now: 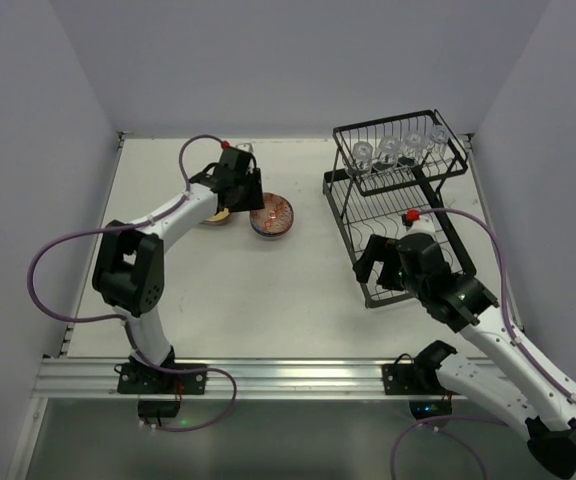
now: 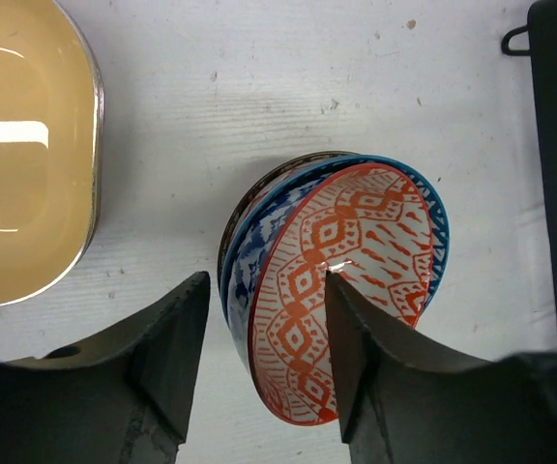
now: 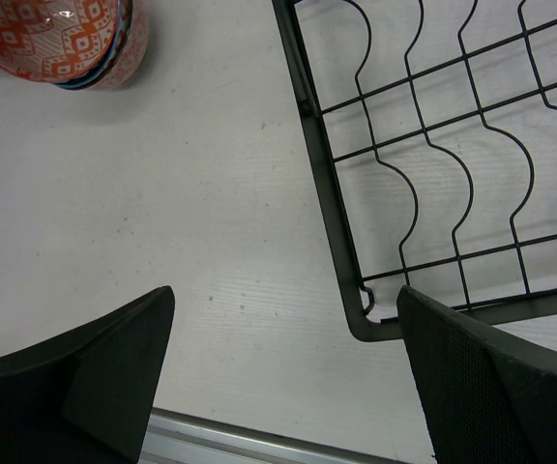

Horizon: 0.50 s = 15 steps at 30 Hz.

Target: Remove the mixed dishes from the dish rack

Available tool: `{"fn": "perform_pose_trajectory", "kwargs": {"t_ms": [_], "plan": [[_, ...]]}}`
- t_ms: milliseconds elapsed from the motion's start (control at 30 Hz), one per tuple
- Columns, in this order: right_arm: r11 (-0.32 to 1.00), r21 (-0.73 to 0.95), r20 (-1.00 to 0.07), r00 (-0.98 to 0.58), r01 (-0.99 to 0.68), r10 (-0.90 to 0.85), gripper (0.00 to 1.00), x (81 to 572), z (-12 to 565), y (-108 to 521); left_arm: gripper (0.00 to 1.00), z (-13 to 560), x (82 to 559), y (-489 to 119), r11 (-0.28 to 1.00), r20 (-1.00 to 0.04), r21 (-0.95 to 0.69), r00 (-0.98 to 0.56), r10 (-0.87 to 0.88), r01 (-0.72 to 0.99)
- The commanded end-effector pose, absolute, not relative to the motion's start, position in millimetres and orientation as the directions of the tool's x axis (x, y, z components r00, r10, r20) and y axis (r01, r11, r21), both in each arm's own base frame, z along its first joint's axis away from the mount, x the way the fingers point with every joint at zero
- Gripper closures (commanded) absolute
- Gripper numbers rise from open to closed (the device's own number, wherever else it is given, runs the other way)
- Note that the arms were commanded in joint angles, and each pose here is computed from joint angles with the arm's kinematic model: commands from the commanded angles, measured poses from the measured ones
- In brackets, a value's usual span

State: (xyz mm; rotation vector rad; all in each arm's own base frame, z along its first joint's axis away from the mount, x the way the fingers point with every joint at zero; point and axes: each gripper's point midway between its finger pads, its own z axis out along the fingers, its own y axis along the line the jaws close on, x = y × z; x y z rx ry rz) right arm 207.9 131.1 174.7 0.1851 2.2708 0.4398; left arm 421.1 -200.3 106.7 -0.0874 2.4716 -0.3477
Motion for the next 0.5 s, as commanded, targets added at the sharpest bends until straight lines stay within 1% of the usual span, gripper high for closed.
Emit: {"fn": "perform_pose_trajectory", "kwargs": {"t_ms": [0,100,167,267,300,367,400,467], "plan": [[0.929,0.37,-0.713,-0.649,-0.024,0.267,0.01,215,186,130,0.44,152,434,-197,0.952,-0.668,-0.304,-0.719,-0.194,0.026],[0.927,0.373,-0.724,-0.633,-0.026,0.273,0.01,217,193,127,0.35,149,435,-195,0.956,-0.663,-0.292,-0.724,-0.189,0.018],[0.927,0.373,-0.733,-0.621,-0.026,0.277,0.01,219,198,125,0.35,147,435,-194,0.957,-0.661,-0.289,-0.727,-0.186,0.017],[0.929,0.369,-0.739,-0.615,-0.029,0.274,0.01,221,202,123,0.51,148,435,-194,0.957,-0.664,-0.29,-0.724,-0.188,0.018],[0.93,0.367,-0.739,-0.617,-0.03,0.272,0.01,222,202,122,0.6,147,434,-194,0.956,-0.662,-0.292,-0.726,-0.187,0.02],[0.932,0.361,-0.748,-0.605,-0.025,0.273,0.01,226,207,118,0.68,145,434,-195,0.956,-0.659,-0.292,-0.728,-0.186,0.021],[0.931,0.363,-0.748,-0.605,-0.028,0.273,0.01,226,209,118,0.75,144,433,-195,0.956,-0.657,-0.291,-0.73,-0.185,0.02],[0.93,0.367,-0.757,-0.591,-0.03,0.279,0.01,229,216,117,0.81,142,432,-194,0.957,-0.655,-0.29,-0.733,-0.184,0.019]]}}
